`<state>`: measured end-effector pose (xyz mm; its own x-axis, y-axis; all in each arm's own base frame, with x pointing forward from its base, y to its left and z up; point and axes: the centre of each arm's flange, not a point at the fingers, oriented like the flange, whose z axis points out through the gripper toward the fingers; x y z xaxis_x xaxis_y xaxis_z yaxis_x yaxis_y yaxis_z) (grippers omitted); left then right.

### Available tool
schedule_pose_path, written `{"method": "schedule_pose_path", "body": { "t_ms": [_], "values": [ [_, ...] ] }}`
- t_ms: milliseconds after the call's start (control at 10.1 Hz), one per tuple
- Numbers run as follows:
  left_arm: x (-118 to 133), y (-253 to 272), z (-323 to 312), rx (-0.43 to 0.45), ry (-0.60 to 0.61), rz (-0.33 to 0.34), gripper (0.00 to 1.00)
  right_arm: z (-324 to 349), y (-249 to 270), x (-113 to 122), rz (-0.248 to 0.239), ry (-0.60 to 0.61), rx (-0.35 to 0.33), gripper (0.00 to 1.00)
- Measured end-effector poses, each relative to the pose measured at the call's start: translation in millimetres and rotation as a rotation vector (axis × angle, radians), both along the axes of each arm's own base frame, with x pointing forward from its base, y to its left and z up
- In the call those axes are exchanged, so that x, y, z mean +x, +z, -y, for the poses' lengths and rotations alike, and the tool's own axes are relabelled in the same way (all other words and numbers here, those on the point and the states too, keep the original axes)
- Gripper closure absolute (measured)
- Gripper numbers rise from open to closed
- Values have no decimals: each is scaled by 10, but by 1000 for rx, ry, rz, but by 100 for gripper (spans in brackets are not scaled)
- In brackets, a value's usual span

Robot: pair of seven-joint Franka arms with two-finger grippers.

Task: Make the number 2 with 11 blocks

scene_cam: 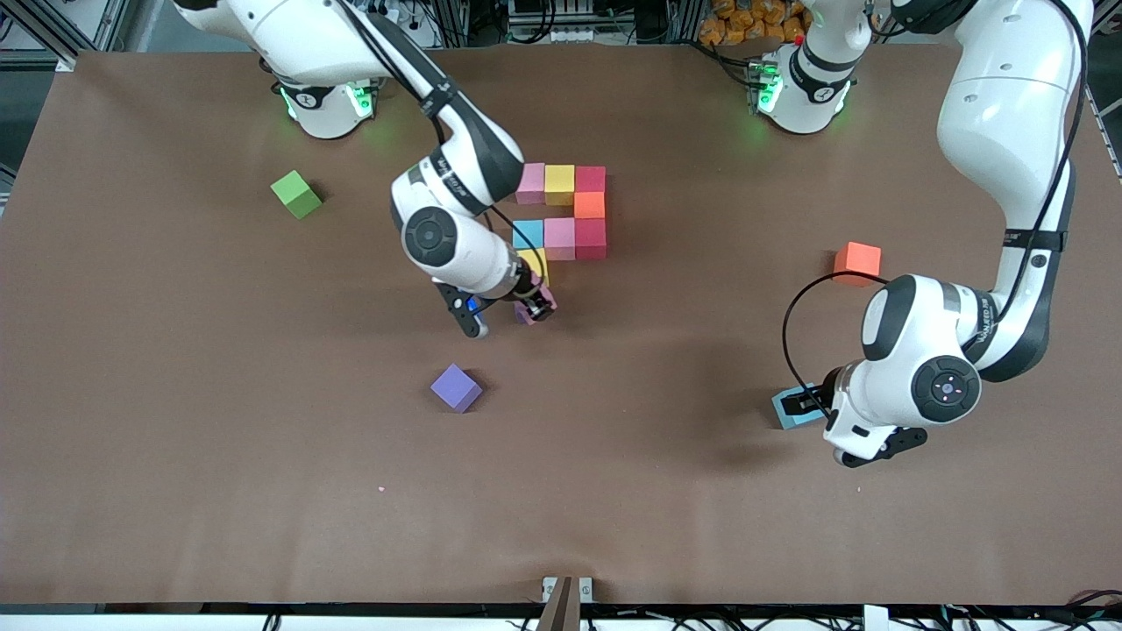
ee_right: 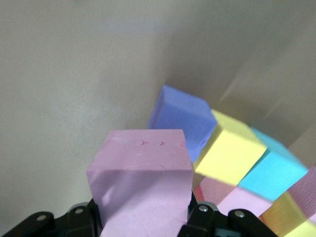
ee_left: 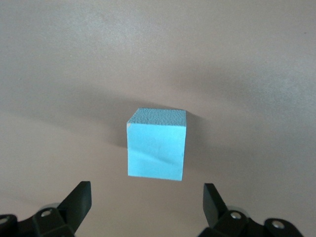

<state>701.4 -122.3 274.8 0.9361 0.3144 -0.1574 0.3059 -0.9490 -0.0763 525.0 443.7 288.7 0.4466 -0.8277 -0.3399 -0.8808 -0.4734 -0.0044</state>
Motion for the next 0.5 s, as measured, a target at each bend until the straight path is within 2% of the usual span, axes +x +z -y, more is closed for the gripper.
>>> {"method": "schedule_pose_path", "body": {
  "t_ms": [198,496],
  "values": [
    [22,-147,-68,-7,12,-2,0,-183,28,4,-24,-106,-3,39],
    [14,-399,-86,-15,16,-23,0,-286,-42,37,-32,-261,3,39]
  ]
}}
